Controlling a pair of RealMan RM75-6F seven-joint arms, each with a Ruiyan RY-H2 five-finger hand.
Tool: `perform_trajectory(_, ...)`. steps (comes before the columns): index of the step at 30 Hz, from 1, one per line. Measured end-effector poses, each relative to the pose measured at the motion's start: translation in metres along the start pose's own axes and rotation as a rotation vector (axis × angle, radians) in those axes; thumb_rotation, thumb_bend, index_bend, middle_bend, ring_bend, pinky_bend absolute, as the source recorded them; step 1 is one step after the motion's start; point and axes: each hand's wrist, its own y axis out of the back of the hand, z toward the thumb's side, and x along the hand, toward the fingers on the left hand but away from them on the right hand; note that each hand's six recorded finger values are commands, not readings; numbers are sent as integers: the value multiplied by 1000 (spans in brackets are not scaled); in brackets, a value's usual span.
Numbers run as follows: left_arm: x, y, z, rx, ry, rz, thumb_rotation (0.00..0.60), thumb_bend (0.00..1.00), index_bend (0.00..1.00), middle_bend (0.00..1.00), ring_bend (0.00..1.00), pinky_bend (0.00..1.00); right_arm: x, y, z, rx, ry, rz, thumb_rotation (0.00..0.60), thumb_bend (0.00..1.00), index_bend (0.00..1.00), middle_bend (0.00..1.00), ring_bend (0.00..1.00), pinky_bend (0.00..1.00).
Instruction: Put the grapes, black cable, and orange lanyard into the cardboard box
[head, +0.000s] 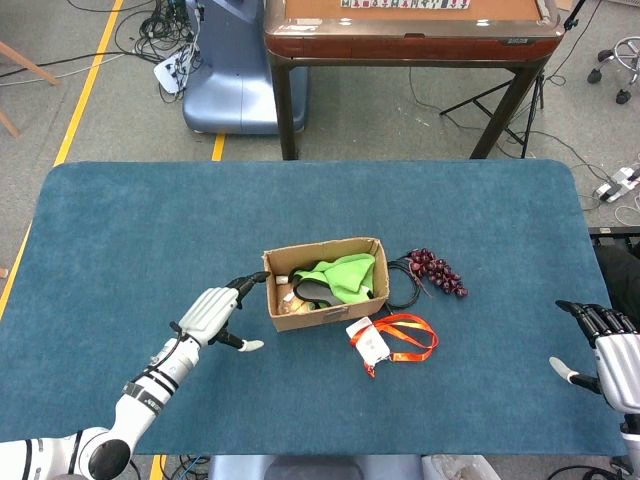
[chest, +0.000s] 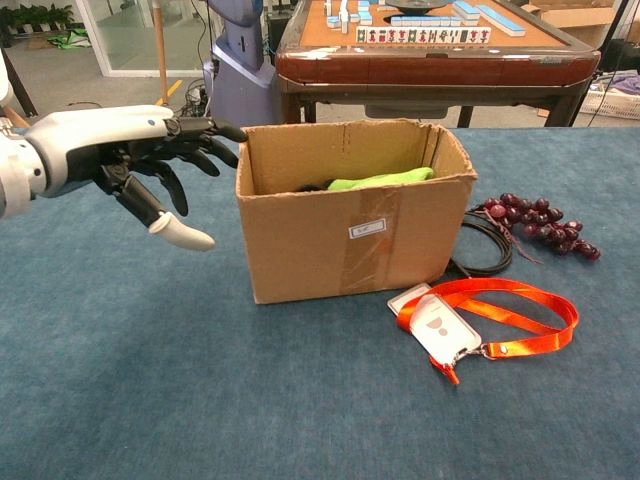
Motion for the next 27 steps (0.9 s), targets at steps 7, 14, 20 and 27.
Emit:
perform_trajectory(7, -8, 5, -10, 25, 26, 25, 600, 0, 80, 132, 147, 356, 0, -1, 0, 5, -2, 5, 600, 0, 238, 302, 247, 303)
perform_trajectory(14, -37, 22, -48, 94, 120, 102, 600, 0, 80, 132, 144, 356, -1, -4, 0, 19, -8, 12, 600, 0, 238, 302, 247, 303)
perform_trajectory(20, -72, 33, -78, 250, 187, 153, 600, 0, 80, 132, 137, 356, -3, -8, 1, 40, -16, 23, 600, 0, 239, 302, 247, 303)
perform_trajectory(27, -126, 44, -109, 373, 260, 285, 600, 6, 171, 132, 136, 356, -6, -13, 4, 68, -24, 26, 600, 0, 238, 302, 247, 303)
